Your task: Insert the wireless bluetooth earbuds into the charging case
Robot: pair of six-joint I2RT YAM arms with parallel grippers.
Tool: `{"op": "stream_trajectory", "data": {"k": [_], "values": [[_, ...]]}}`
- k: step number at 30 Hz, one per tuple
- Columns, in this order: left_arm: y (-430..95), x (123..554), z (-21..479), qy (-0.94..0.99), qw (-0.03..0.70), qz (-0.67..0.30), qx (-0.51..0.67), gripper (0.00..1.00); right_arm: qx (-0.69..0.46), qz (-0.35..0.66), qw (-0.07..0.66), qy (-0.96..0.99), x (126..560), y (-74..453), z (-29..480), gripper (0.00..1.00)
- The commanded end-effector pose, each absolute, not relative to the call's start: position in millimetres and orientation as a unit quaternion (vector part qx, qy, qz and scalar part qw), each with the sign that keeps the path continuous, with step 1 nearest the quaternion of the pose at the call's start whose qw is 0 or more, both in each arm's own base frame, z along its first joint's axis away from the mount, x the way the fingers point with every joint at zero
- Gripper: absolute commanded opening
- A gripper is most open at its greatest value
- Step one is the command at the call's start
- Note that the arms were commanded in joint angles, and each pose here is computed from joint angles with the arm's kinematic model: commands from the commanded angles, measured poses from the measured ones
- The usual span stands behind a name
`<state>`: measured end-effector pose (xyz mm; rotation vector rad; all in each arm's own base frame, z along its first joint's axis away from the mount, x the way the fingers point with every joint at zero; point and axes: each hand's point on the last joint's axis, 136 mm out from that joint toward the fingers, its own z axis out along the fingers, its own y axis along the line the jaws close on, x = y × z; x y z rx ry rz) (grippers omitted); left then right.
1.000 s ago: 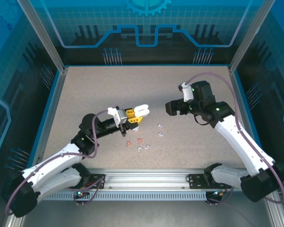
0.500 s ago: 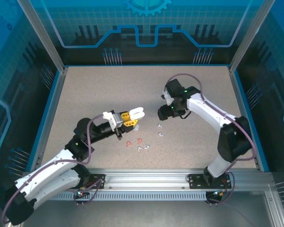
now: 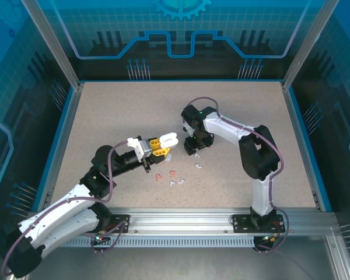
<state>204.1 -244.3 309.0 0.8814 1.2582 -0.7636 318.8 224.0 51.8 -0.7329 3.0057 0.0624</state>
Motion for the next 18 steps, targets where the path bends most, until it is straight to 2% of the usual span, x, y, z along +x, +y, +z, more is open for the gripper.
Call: {"op": "stream_trajectory", "data": {"k": [1, 18], "values": [[-242.0, 202.2, 309.1, 0.551, 0.662, -0.329, 0.388, 0.0, -0.253, 0.009, 0.002, 0.967, 313.8, 226.0, 45.2, 0.59], [-241.5, 203.5, 307.1, 0.554, 0.661, -0.328, 0.385, 0.0, -0.271, -0.004, -0.031, 0.962, 310.3, 231.6, 19.6, 0.48]]}}
